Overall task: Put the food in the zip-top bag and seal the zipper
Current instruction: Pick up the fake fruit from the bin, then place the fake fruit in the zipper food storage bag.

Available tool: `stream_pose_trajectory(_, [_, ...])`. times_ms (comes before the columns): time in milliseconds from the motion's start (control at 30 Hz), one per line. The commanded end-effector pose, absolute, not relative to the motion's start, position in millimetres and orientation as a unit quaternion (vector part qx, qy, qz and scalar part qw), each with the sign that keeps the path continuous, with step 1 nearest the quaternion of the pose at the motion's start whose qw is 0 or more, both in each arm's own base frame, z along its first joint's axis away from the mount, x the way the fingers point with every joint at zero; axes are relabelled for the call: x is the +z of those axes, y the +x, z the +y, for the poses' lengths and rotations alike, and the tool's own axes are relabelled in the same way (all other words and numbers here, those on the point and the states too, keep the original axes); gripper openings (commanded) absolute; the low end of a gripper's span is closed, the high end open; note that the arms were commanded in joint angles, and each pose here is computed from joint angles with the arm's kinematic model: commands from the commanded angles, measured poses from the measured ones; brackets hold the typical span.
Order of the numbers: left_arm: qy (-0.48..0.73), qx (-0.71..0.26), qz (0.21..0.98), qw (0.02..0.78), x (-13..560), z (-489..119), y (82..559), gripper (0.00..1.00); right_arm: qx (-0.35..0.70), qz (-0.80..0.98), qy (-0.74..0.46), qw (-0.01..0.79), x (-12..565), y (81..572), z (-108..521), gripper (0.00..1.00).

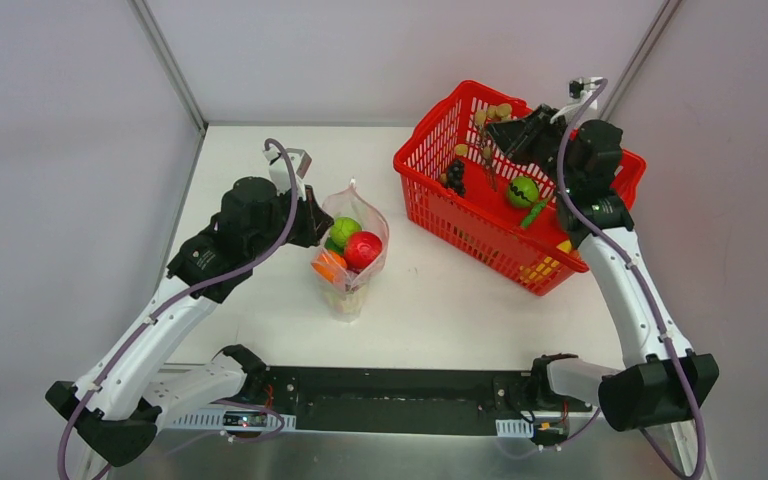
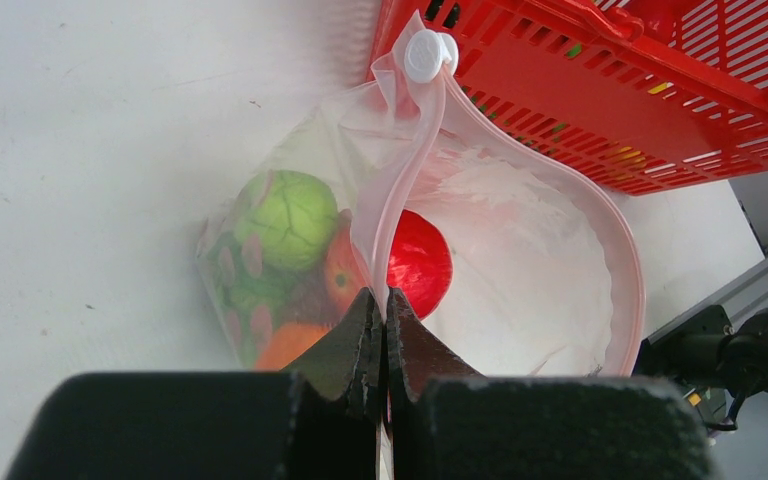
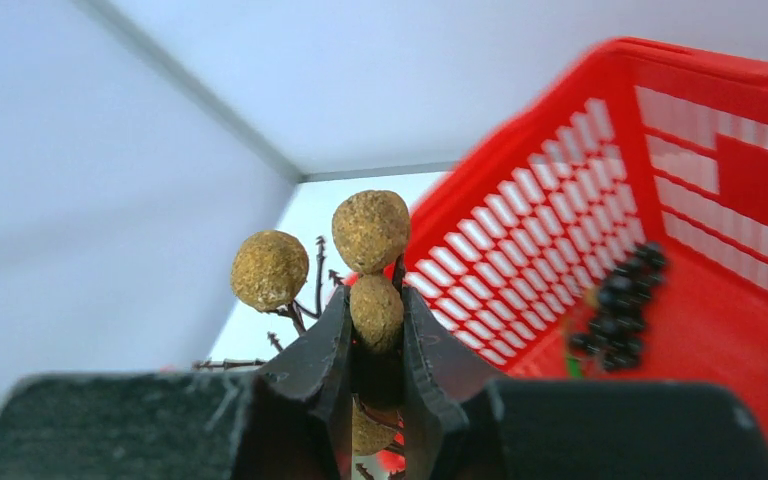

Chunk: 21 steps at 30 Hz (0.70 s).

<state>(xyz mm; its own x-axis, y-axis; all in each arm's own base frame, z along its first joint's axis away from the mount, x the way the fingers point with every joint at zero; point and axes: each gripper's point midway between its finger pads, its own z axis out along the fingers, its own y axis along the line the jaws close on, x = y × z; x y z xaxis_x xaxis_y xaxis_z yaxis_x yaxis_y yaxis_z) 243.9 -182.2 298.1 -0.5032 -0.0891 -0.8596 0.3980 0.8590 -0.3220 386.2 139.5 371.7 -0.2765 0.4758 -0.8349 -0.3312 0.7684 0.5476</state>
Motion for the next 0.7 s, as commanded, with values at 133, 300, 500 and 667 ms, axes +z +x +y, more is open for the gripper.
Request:
stream_pose_trajectory(133, [0.098, -0.273, 0.810, 0.509, 319.1, -190.7, 247.5, 0.00, 0.540, 0.612, -0.126, 0.564, 466.3, 290.9, 233.5, 0.10])
stream_pose_trajectory(300, [0.100, -0.284, 0.810, 0.503, 317.7, -196.2, 247.4, 0.00, 0.586, 0.574, -0.180, 0.543, 477.2, 254.1, 277.1, 0.10])
stream_pose_trajectory(500, [0.099, -0.292, 0.807, 0.504, 320.5, -199.1, 248.3, 0.00, 0.631, 0.516, -0.245, 0.525, 486.5, 219.5, 315.3, 0.10])
stream_pose_trajectory(667, [0.099, -0.299, 0.805, 0.503, 321.2, -200.9, 246.9, 0.00, 0.657, 0.495, -0.284, 0.492, 476.5, 205.9, 347.1, 0.10])
